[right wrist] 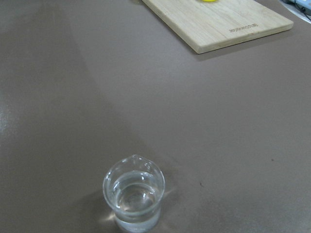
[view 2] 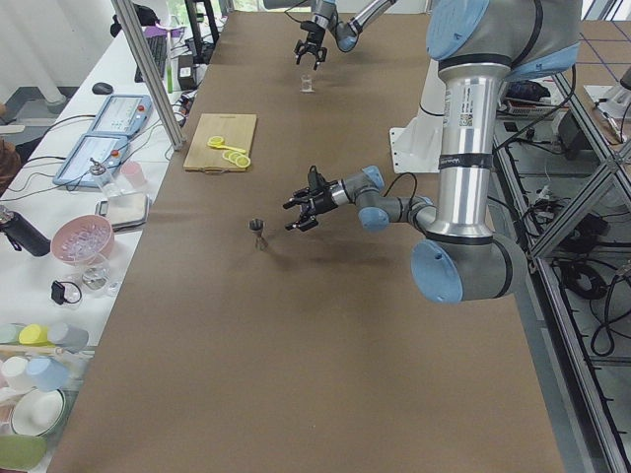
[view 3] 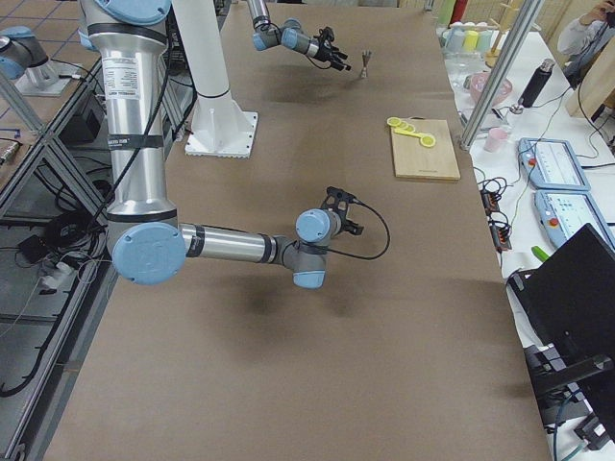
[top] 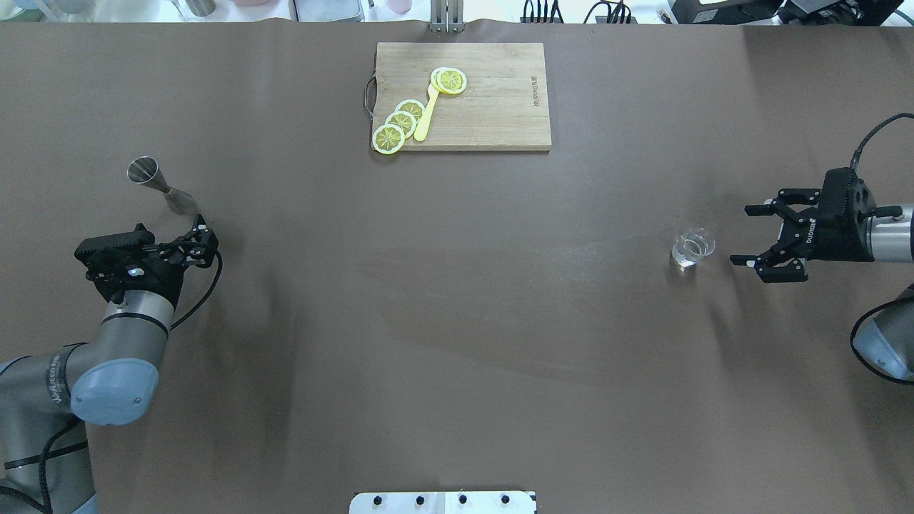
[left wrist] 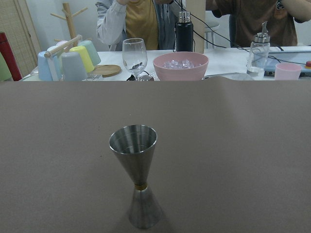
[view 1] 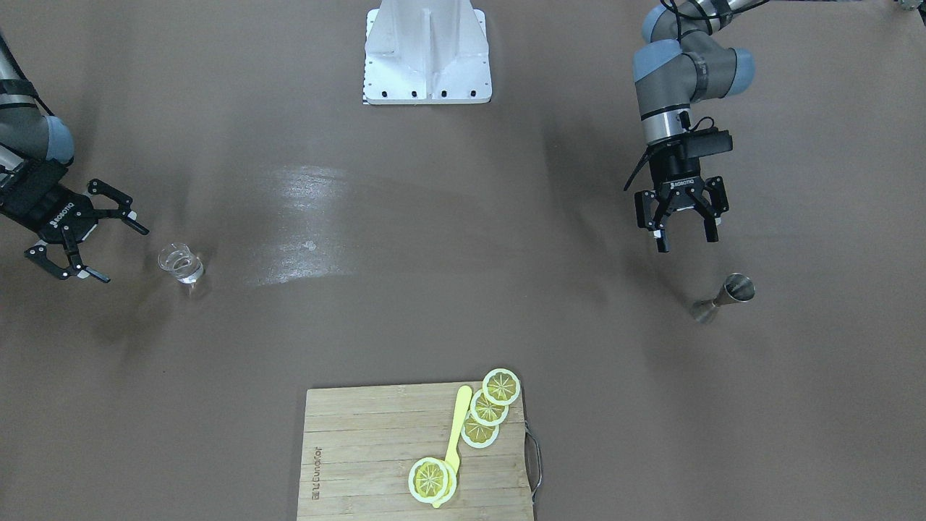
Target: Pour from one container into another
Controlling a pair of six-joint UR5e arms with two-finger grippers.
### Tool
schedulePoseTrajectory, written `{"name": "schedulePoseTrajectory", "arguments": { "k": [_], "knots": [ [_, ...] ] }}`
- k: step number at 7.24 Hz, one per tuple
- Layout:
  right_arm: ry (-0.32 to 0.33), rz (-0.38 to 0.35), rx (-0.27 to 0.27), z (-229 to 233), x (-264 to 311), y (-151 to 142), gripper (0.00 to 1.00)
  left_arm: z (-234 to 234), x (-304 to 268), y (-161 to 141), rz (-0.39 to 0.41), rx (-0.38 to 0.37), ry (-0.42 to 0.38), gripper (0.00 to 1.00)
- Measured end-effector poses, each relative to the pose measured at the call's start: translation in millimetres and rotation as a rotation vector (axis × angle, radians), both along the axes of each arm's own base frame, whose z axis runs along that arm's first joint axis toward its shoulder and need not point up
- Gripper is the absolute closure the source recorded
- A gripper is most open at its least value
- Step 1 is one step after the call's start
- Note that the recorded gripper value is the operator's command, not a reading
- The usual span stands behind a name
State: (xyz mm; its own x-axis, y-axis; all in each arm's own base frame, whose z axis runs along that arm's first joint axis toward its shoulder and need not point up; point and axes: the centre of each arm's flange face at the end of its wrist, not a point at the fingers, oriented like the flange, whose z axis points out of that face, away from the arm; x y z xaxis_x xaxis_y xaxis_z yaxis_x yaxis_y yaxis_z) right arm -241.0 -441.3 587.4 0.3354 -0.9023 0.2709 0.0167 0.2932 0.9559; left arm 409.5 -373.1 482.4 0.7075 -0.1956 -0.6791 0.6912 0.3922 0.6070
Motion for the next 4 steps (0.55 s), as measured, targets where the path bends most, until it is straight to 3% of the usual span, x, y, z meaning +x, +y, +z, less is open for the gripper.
{"name": "schedulePoseTrajectory", "arguments": {
  "k": [4],
  "knots": [
    [0.005, -0.040, -0.002, 4, -27, 10, 0.00, 22, 4, -2, -0.033, 0.012, -0.049, 0.06]
  ]
}}
